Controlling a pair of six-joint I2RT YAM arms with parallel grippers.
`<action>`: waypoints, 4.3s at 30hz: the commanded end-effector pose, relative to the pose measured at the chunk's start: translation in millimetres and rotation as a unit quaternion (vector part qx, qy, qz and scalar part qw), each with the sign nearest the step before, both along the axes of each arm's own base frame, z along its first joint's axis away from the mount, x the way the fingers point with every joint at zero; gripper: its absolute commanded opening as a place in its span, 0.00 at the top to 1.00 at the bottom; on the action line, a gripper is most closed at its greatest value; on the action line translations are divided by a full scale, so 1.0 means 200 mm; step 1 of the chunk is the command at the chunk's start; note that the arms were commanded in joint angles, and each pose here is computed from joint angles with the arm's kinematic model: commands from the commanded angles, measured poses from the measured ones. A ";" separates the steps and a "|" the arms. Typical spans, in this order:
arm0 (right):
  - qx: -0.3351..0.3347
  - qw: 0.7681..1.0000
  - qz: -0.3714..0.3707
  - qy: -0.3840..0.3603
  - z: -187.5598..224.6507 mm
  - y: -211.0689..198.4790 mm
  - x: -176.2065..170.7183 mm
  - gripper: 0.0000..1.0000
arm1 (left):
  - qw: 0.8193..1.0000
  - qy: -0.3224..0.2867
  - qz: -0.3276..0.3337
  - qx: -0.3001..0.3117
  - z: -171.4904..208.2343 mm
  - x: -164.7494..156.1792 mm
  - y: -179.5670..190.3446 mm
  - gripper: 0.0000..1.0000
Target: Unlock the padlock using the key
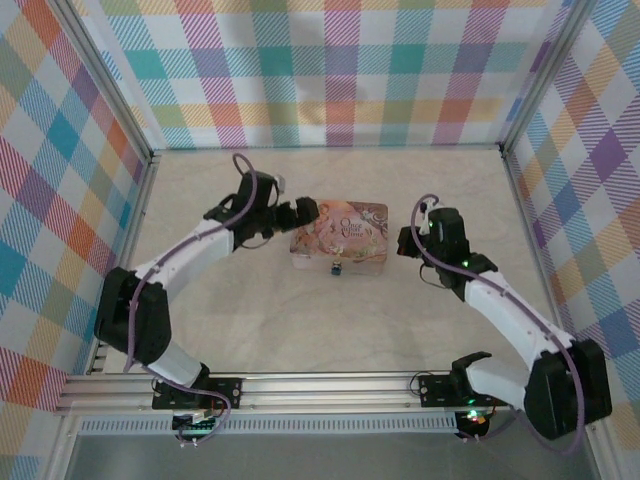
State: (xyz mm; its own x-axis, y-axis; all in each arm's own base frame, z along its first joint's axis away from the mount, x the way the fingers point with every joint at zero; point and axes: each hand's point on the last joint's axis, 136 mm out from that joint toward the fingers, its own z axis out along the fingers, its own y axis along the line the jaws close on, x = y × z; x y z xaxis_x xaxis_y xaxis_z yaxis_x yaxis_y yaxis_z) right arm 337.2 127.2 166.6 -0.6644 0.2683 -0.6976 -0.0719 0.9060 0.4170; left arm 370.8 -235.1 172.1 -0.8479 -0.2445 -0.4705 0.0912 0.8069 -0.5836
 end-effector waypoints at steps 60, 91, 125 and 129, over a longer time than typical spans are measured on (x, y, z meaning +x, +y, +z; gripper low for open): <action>0.013 0.997 0.017 0.077 -0.33 0.17 0.59 1.00 | 0.957 -0.242 -0.151 -0.059 -0.43 -0.32 -0.67 0.10; 0.061 0.994 0.049 0.072 -0.32 0.40 0.39 1.00 | 0.948 -0.291 -0.133 -0.011 -0.39 -0.31 -0.59 0.12; 0.058 0.995 0.046 0.065 -0.29 0.38 0.34 1.00 | 0.967 -0.171 -0.123 -0.145 -0.33 -0.29 -0.34 0.34; 0.059 0.995 0.045 0.066 -0.29 0.37 0.33 1.00 | 0.973 -0.143 -0.116 -0.137 -0.38 -0.27 -0.31 0.31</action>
